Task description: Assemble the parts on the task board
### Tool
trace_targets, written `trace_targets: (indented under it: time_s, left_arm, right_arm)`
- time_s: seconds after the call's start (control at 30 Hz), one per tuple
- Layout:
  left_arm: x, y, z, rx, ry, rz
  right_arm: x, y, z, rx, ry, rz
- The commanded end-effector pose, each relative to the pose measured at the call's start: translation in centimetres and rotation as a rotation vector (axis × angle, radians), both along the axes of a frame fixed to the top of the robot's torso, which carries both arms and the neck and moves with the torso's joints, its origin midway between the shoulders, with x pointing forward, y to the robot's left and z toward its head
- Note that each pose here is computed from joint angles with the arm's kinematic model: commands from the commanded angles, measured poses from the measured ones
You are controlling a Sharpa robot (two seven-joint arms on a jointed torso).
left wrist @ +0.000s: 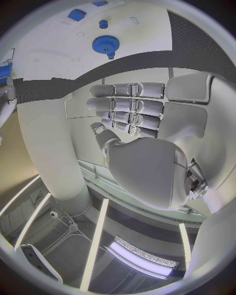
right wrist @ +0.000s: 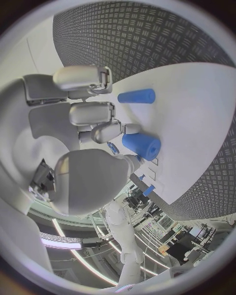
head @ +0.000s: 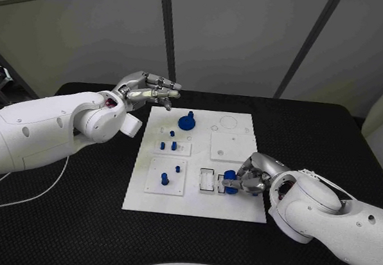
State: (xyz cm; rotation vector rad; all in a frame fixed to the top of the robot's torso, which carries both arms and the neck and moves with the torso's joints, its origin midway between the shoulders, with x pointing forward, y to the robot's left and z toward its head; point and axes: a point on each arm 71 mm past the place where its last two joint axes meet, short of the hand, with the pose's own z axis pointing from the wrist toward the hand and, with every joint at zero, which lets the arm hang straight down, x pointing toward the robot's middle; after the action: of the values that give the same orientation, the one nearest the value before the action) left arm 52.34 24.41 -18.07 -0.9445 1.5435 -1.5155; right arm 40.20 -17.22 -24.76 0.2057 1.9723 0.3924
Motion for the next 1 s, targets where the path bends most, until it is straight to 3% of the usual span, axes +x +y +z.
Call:
trace_targets:
  time_s: [0.03, 0.67, 1.0]
  left_arm:
    - [-0.02, -0.1, 0.15, -0.009, -0.003, -0.008]
    - [-0.03, 0.0, 0.14, -0.009, -0.002, -0.010]
    - [-0.05, -0.1, 0.16, -0.010, -0.003, -0.011]
  right_arm:
    - [-0.2, -0.4, -0.7, -0.025, 0.023, -0.019]
    - [-2.2, 0.5, 1.8, 0.187, -0.055, -0.035]
    - [-2.1, 2.2, 1.5, 0.200, -0.023, 0.000]
